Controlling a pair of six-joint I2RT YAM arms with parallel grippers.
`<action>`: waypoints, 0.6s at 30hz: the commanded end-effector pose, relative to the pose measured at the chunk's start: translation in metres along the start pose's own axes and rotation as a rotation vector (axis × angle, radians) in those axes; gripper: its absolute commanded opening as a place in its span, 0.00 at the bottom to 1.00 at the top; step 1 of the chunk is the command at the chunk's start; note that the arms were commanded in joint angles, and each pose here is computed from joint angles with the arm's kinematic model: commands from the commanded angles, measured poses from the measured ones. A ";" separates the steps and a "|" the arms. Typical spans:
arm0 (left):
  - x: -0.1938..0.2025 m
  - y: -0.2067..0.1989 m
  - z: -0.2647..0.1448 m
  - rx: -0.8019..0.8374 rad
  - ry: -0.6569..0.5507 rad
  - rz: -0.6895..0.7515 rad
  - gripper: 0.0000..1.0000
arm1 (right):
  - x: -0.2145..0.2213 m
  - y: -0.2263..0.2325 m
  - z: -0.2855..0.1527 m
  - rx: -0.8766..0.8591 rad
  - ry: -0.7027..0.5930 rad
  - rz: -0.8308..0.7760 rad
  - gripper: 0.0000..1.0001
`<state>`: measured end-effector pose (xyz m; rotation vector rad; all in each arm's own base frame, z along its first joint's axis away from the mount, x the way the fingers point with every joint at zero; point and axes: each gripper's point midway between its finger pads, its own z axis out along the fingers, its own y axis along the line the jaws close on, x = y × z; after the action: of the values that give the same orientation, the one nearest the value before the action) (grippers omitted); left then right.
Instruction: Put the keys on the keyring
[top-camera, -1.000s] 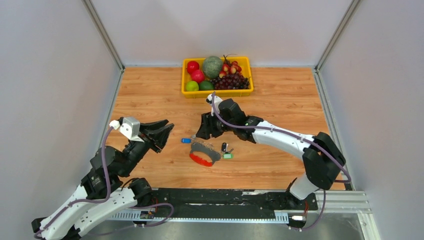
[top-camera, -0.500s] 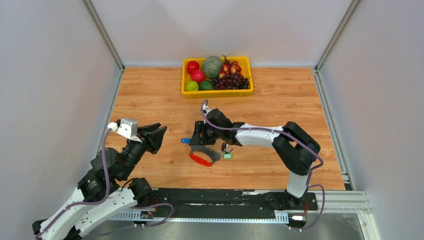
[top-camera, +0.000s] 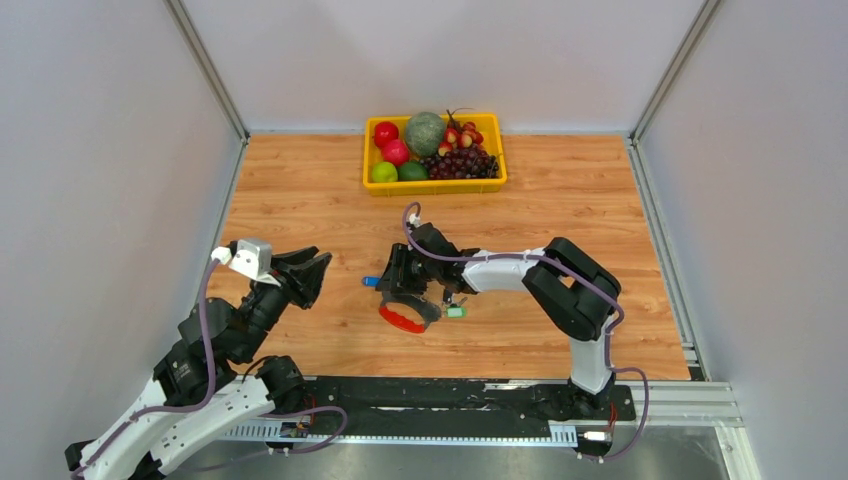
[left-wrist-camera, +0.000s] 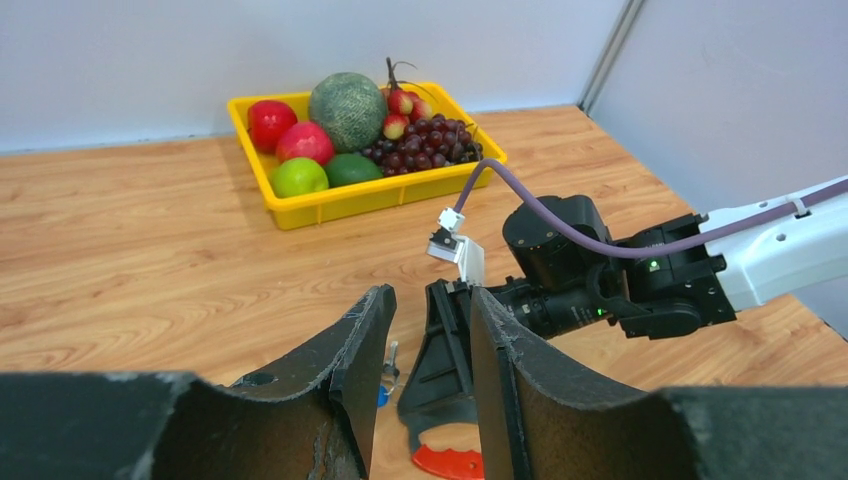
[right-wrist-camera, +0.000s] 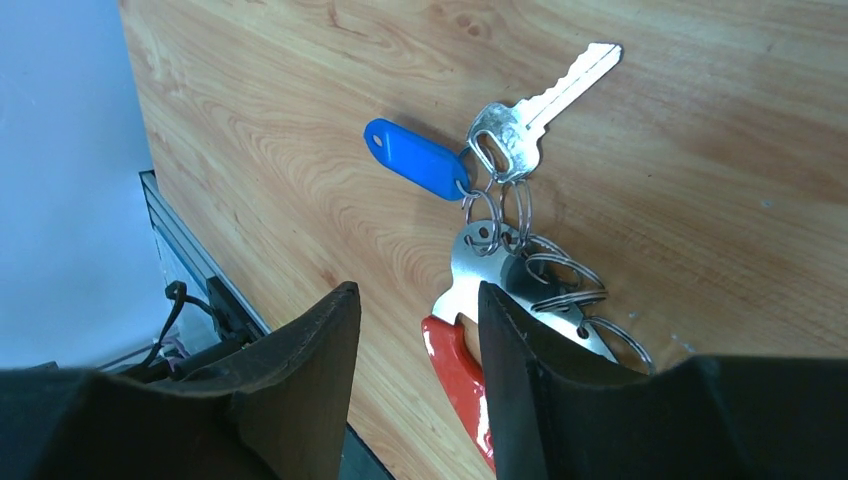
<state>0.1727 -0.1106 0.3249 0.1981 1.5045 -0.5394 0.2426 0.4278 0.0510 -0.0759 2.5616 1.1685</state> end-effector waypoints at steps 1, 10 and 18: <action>-0.001 -0.001 -0.002 0.010 -0.005 -0.005 0.45 | -0.014 0.015 0.009 -0.036 -0.058 0.061 0.49; -0.003 0.001 -0.006 0.009 -0.019 -0.012 0.45 | -0.026 0.005 0.015 0.014 -0.125 0.086 0.48; -0.003 0.003 -0.008 0.006 -0.022 -0.010 0.45 | -0.026 -0.002 0.024 0.037 -0.128 0.086 0.40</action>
<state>0.1686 -0.1052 0.3293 0.1855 1.4819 -0.5530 0.2634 0.4301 0.0378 0.0892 2.5409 1.1051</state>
